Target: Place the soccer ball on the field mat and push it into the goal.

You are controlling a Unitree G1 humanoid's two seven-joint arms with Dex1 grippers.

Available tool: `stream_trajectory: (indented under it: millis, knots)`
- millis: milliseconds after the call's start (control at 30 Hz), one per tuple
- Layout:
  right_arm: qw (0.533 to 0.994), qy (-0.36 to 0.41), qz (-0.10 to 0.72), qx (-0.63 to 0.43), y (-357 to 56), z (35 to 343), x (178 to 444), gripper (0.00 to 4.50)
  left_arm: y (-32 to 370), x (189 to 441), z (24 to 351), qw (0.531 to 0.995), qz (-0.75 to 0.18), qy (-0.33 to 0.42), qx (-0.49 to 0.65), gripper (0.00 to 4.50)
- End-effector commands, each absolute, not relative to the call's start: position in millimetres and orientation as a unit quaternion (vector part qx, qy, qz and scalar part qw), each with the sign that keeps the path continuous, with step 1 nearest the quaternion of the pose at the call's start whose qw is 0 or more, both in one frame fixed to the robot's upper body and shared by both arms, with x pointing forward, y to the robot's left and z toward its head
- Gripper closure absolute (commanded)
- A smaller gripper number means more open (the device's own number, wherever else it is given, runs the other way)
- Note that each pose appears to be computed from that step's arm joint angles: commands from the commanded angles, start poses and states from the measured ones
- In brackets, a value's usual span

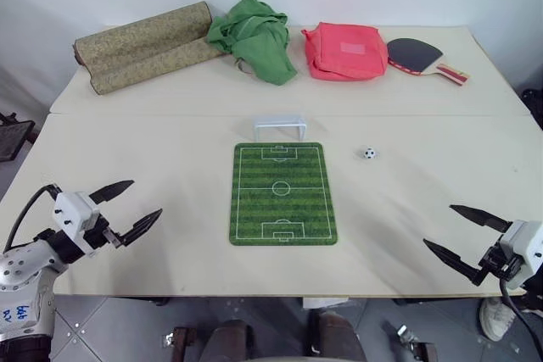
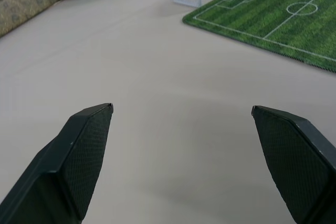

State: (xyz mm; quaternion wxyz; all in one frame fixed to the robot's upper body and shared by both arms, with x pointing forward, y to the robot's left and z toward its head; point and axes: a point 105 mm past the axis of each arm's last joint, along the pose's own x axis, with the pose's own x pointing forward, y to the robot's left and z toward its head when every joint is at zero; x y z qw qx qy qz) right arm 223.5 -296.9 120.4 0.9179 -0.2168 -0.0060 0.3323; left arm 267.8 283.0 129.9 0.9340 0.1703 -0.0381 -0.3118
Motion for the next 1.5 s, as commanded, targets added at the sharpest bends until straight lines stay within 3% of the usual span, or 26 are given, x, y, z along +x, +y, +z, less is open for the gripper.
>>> stream_trajectory:
  millis: [33,200,367,533,733,967,1233,1333,1500]
  knots:
    - [0.916,-0.029,0.335,-0.22,-294.6,128.7,223.5,0.03,278.4,267.3,137.6,0.925,-0.339,-0.027,0.17,0.0]
    - [0.948,-0.077,0.257,-0.171,-310.4,144.3,230.8,0.03,246.1,260.1,180.4,0.894,-0.44,-0.08,0.011,0.0]
    - [0.971,-0.11,0.16,-0.136,-340.9,158.6,232.0,0.03,205.3,266.2,216.8,0.859,-0.49,-0.14,-0.046,0.0]
    - [0.973,-0.091,0.182,-0.11,-331.7,146.7,253.8,0.03,179.4,269.3,208.9,0.837,-0.529,-0.13,-0.042,0.0]
    - [0.963,-0.044,0.247,-0.103,-289.7,154.1,309.9,0.03,172.1,273.7,200.8,0.83,-0.541,-0.135,0.027,0.0]
    - [0.963,0.033,0.237,-0.122,-246.5,161.0,374.8,0.03,170.4,276.1,194.2,0.834,-0.535,-0.135,0.028,0.0]
    - [0.961,0.055,0.233,-0.137,-217.2,153.3,403.4,0.03,168.8,271.2,188.0,0.838,-0.53,-0.128,0.026,0.0]
    - [0.96,0.047,0.241,-0.134,-211.1,153.8,406.5,0.58,170.7,270.8,188.1,0.841,-0.525,-0.127,0.027,0.0]
    - [0.959,0.039,0.248,-0.132,-205.5,155.1,409.5,2.26,174.8,270.9,187.8,0.846,-0.517,-0.128,0.027,0.0]
